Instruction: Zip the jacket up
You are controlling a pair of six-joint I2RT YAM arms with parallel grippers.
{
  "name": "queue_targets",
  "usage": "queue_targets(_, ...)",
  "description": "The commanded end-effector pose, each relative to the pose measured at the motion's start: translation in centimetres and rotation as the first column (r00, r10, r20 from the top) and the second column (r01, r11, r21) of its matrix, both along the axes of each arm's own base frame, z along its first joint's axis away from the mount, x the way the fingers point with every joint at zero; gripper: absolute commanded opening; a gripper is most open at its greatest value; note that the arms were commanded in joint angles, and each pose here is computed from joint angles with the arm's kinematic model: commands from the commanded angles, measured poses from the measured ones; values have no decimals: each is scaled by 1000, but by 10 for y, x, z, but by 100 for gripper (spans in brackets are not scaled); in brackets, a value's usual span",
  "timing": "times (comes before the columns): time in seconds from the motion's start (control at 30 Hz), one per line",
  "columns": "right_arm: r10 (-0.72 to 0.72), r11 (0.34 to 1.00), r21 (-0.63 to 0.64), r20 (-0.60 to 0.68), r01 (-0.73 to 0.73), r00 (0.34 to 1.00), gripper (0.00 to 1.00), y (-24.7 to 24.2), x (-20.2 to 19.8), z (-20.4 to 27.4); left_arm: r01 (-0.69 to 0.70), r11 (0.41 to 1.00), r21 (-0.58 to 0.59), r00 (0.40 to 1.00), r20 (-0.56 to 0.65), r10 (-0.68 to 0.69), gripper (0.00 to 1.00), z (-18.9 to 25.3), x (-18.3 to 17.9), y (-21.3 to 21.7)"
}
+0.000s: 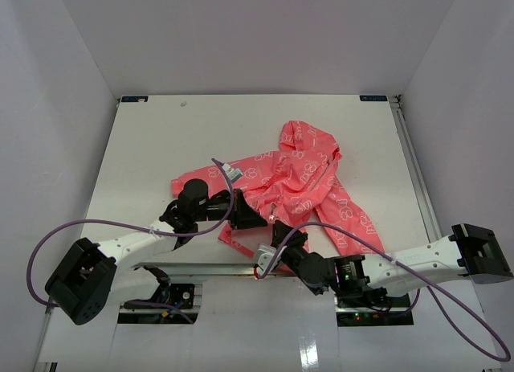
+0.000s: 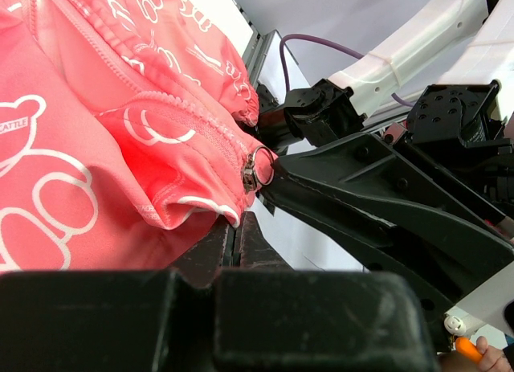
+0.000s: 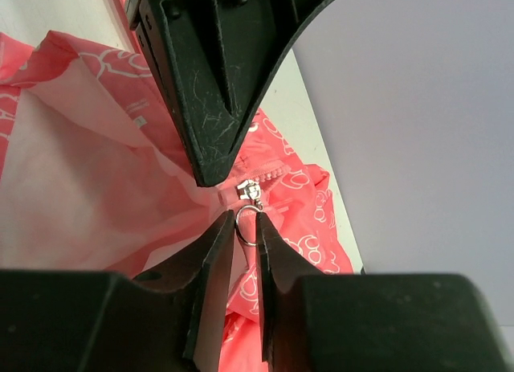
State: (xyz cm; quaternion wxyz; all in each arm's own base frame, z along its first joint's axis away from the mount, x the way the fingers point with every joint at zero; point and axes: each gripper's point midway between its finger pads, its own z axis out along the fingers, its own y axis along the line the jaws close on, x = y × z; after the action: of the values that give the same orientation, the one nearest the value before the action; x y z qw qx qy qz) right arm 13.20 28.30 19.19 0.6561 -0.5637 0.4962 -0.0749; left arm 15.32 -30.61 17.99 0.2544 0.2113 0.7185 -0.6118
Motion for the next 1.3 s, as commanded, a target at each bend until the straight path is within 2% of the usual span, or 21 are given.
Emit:
queue_targets(0.0, -23, 996, 92, -7, 23, 1000, 20, -3, 2, 15, 7, 1000, -18, 999, 38, -6, 0, 7, -3, 3)
queue_targets(0.3, -10, 995, 97, -18, 12, 1000, 18, -2, 1, 12, 10, 1000, -19, 999, 39, -9, 0, 7, -3, 2)
queue_targets(0.7, -18, 993, 119, -5, 18, 1000, 31, 0, 2, 22, 9, 1000, -16, 999, 38, -8, 0, 6, -3, 2)
queue_targets(0.83, -20, 992, 128, 2, 20, 1000, 33, 2, 3, 26, 5, 1000, -15, 999, 40, -5, 0, 6, -2, 2)
queue_targets(0.97, -29, 992, 125, 14, 27, 999, 27, 1, 5, 28, 4, 1000, -12, 999, 41, -3, 0, 6, -1, 3)
queue_targets(1.27, -33, 991, 131, 17, 30, 999, 22, 2, 8, 30, 3, 1000, -13, 999, 44, -2, 0, 6, -2, 3)
